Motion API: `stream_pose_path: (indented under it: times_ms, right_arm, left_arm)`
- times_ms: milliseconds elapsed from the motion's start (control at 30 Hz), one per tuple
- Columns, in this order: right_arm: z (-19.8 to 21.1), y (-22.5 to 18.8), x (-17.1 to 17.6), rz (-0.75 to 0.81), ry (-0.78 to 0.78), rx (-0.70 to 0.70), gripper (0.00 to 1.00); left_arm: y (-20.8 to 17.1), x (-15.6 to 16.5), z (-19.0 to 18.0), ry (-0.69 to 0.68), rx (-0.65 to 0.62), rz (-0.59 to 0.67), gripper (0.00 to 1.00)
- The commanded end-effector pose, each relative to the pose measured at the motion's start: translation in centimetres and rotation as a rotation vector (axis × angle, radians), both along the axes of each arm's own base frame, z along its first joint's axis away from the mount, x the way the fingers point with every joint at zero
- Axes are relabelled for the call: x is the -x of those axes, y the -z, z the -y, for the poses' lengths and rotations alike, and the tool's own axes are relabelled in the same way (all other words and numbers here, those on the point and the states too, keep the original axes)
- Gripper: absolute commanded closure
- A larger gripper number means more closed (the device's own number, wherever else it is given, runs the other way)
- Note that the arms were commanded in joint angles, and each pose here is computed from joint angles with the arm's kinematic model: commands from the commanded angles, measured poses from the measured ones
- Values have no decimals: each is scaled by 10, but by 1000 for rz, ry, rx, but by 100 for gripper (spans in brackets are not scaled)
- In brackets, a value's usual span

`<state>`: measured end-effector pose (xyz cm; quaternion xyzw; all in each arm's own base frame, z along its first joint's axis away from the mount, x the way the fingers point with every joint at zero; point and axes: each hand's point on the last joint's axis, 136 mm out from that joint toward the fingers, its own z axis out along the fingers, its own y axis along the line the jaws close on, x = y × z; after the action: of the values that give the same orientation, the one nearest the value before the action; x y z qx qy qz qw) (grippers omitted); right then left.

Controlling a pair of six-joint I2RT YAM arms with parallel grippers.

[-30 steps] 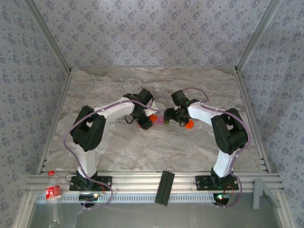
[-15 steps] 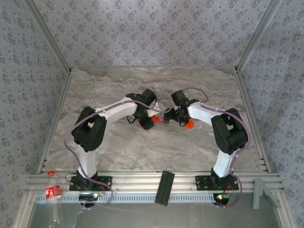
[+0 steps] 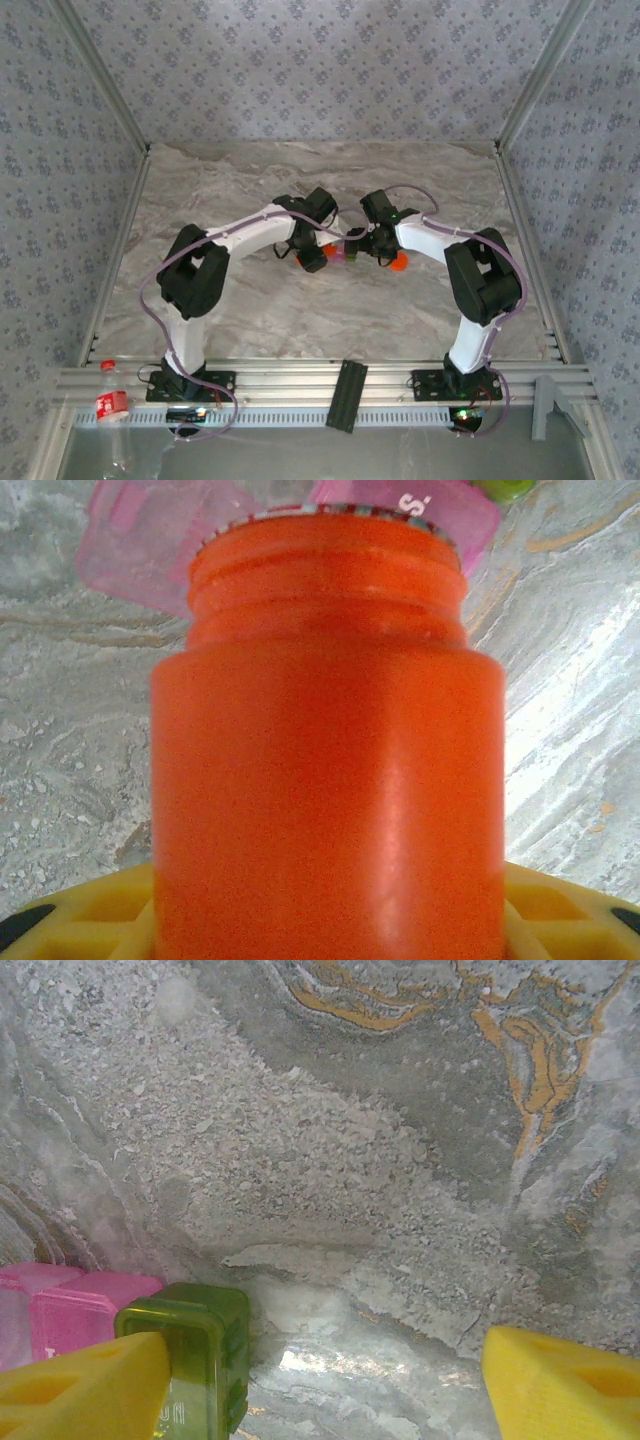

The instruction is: Sort the pills into containers

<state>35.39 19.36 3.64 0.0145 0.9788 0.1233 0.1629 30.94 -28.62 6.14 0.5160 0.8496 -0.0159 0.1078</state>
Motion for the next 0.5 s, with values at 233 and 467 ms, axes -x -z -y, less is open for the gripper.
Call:
stream_pose_path:
  times_ms: [233,467]
  right_arm:
    - [7,17,13,-57,17,40,17]
    - [7,17,13,-58,15,41,17]
  left_arm:
    - [5,2,-4,29,-75,-3,100]
    - [5,-1,-5,31,-88,6,100]
